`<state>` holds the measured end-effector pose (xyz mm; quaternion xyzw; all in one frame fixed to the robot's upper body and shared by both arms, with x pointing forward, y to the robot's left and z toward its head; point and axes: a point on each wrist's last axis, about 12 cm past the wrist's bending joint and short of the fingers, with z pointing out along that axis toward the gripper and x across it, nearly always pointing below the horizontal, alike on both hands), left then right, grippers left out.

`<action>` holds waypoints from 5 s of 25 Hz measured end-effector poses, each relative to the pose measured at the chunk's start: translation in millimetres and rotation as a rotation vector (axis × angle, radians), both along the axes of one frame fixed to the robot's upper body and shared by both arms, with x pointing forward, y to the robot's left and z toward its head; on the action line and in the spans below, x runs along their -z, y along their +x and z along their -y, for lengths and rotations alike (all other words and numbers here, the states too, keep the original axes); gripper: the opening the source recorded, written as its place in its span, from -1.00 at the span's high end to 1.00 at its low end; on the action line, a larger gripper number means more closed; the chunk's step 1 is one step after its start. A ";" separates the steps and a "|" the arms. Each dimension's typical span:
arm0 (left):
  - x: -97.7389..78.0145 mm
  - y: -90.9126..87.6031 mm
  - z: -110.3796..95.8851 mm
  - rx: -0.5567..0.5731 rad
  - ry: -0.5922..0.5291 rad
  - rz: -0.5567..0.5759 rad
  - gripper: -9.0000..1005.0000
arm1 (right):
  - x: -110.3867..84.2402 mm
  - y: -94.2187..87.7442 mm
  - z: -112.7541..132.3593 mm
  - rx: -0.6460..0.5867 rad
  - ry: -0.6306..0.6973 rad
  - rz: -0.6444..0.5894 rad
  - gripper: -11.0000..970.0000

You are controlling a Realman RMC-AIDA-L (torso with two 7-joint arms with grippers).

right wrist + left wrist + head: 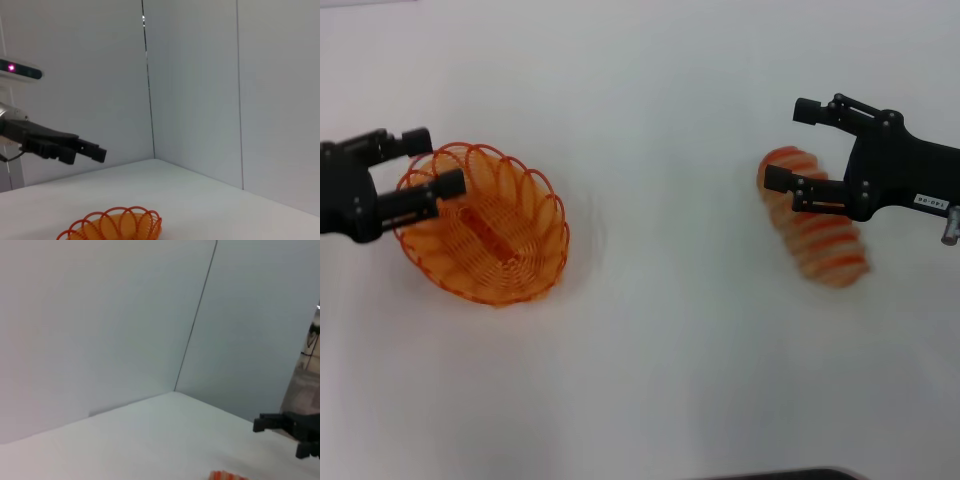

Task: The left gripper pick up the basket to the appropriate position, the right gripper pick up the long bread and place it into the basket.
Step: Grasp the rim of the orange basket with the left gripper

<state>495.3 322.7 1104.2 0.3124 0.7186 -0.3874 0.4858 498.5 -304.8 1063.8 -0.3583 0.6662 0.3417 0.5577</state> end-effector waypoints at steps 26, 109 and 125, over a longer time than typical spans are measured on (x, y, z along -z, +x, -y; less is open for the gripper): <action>-138.7 65.3 7.0 -0.048 0.084 -0.006 -0.43 | -1.7 1.6 0.3 -0.004 -0.001 0.006 -0.94; -40.4 144.3 100.7 -0.187 0.991 -0.586 -0.36 | 5.6 3.7 -10.3 -0.033 -0.027 0.006 -0.94; -37.2 142.8 102.8 -0.180 0.996 -0.589 -0.12 | 6.7 4.7 -9.4 -0.026 -0.040 0.002 -0.94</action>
